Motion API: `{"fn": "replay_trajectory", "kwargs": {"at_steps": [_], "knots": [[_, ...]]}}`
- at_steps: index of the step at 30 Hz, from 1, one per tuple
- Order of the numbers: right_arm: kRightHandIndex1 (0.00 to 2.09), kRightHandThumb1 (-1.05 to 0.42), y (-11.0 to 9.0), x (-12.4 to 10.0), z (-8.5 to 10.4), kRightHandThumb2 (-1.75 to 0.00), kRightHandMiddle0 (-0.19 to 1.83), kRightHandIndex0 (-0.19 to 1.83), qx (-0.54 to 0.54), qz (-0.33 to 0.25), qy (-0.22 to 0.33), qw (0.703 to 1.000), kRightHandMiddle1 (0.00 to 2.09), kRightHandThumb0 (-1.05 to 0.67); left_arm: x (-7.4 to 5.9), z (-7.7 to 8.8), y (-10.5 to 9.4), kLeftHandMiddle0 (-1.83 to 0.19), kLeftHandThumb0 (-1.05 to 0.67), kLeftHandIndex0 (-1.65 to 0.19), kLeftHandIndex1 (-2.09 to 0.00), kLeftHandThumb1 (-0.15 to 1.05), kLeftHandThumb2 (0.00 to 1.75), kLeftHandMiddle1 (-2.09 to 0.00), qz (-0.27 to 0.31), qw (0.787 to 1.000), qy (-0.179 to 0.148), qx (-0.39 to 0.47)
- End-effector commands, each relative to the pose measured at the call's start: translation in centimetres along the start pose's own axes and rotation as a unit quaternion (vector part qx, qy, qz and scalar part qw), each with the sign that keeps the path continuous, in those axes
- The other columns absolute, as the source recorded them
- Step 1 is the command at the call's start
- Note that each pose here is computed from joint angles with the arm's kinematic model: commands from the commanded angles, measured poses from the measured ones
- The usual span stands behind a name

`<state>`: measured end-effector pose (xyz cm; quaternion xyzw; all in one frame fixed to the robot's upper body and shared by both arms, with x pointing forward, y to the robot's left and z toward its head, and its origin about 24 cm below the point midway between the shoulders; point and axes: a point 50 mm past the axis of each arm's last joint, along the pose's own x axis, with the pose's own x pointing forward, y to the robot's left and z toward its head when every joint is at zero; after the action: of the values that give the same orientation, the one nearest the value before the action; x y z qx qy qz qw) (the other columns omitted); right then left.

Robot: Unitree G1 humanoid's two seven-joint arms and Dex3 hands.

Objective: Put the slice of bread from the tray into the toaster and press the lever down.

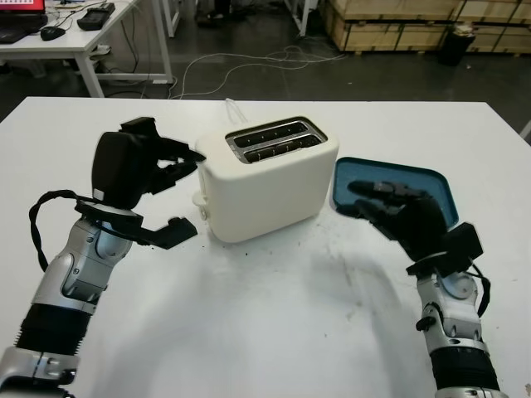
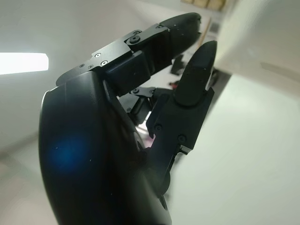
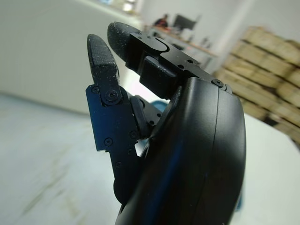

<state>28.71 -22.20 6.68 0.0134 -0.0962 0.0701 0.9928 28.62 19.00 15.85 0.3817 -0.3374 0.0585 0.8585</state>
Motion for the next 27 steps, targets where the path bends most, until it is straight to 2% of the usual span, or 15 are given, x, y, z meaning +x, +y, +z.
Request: {"fn": "replay_trajectory", "kwargs": {"at_steps": [1,7,13,16,19,27], "knots": [[0.01,-0.92,-0.3,1.2,1.3,0.0,1.12,1.18,0.003,-0.01,-0.034,0.999,0.0,-0.44,-0.8,-0.2,0.2,-0.63,-0.37,-1.1,-0.01,0.82,0.03,-1.38,0.002,0.999,0.034,-0.033],[0.01,-0.88,-1.0,3.2,3.1,0.0,1.06,1.18,-0.015,-0.053,-0.052,0.997,0.0,-0.44,-2.3,-0.6,0.2,-0.57,-0.43,-1.01,0.0,0.86,0.03,-1.32,0.015,0.993,0.096,-0.07],[0.0,-0.87,-1.5,5.1,5.3,0.0,1.06,1.15,-0.075,-0.061,-0.063,0.993,0.0,-0.5,-2.4,-1.1,0.8,-0.56,-0.48,-0.98,0.0,0.9,0.02,-1.31,0.014,0.988,0.135,-0.069],[0.0,-0.85,-1.7,6.0,6.4,0.0,1.06,1.07,-0.106,-0.049,-0.061,0.991,0.0,-0.51,-2.0,-1.2,1.4,-0.56,-0.48,-1.0,-0.01,0.9,0.01,-1.31,0.003,0.989,0.139,-0.051],[0.02,-0.83,-2.2,6.9,7.2,0.0,1.05,1.08,-0.138,-0.031,-0.049,0.989,0.0,-0.52,-1.4,-1.4,2.2,-0.55,-0.49,-1.01,-0.02,0.9,0.01,-1.27,-0.013,0.989,0.141,-0.031],[0.07,-0.79,-3.1,8.8,8.4,0.0,1.03,1.2,-0.23,0.039,-0.015,0.972,0.01,-0.53,1.1,-1.3,5.0,-0.66,-0.49,-1.07,-0.06,0.85,0.0,-1.11,-0.058,0.991,0.114,0.036]]}}
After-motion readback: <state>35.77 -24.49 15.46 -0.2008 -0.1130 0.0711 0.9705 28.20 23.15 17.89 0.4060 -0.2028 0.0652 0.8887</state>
